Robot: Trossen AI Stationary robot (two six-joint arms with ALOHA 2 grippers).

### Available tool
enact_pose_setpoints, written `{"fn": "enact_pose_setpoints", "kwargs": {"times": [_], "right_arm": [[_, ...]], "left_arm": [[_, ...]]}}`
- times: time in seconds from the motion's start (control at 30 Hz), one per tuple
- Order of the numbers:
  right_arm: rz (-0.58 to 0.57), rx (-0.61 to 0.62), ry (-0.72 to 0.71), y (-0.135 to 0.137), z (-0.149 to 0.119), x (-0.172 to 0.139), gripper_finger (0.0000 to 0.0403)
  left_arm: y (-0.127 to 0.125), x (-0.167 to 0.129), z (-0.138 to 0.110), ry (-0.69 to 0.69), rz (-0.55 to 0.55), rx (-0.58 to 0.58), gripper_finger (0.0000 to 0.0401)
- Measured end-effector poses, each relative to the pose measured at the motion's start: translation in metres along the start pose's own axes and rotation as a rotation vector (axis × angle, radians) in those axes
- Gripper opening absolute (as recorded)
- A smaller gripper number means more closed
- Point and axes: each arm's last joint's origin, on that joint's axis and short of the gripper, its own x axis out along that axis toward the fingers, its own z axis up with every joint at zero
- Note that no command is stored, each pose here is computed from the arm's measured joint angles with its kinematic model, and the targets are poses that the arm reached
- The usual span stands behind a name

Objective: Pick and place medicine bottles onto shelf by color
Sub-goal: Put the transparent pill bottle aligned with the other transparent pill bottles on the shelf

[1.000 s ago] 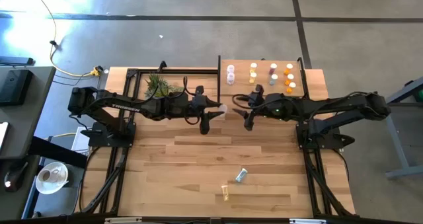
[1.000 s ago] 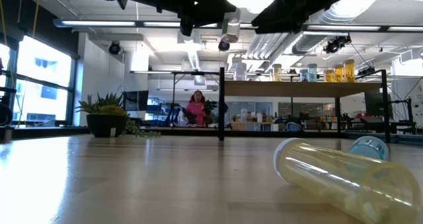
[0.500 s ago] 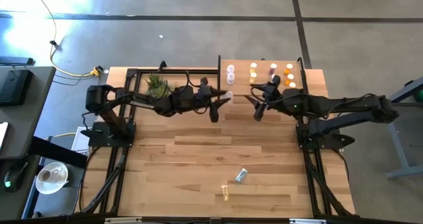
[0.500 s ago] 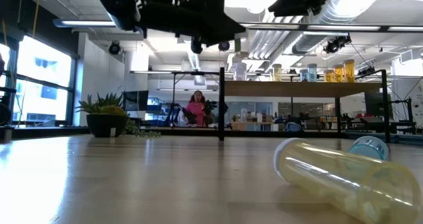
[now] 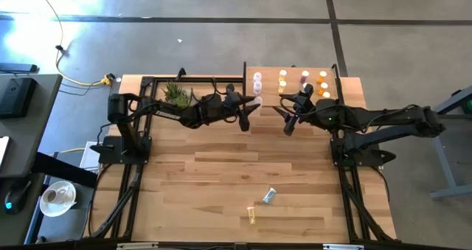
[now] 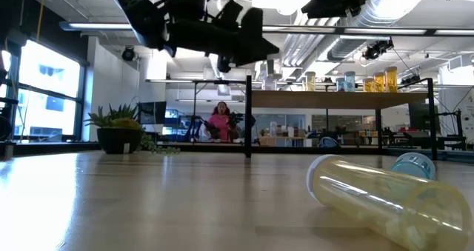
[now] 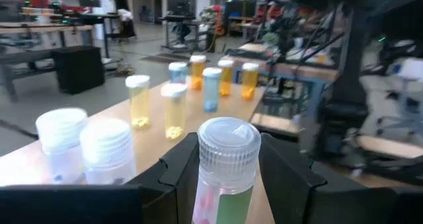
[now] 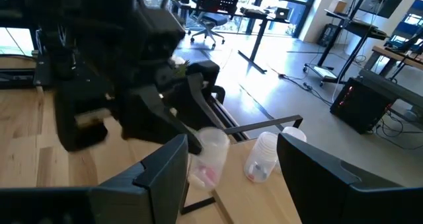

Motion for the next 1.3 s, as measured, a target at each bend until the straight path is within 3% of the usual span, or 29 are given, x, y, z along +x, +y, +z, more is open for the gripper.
{"fn": "enact_pose_setpoints", "kwargs": {"times": [0.2,0.5,1.3], "right_arm": [[0.0,-0.001,0.001,0.0,0.0,0.0,0.0224],[0.003,-0.009,0.016,0.0,-0.002,0.0,0.0224],[0.002,-0.017,0.03,0.0,-0.003,0.0,0.0224]], "left_arm": [[0.003,0.013,-0.013,0.026,0.097,0.036,0.0131],[0.011,0.018,-0.013,0.026,0.153,0.037,0.0131],[0.014,0.018,-0.014,0.038,0.159,0.012,0.0153]]}}
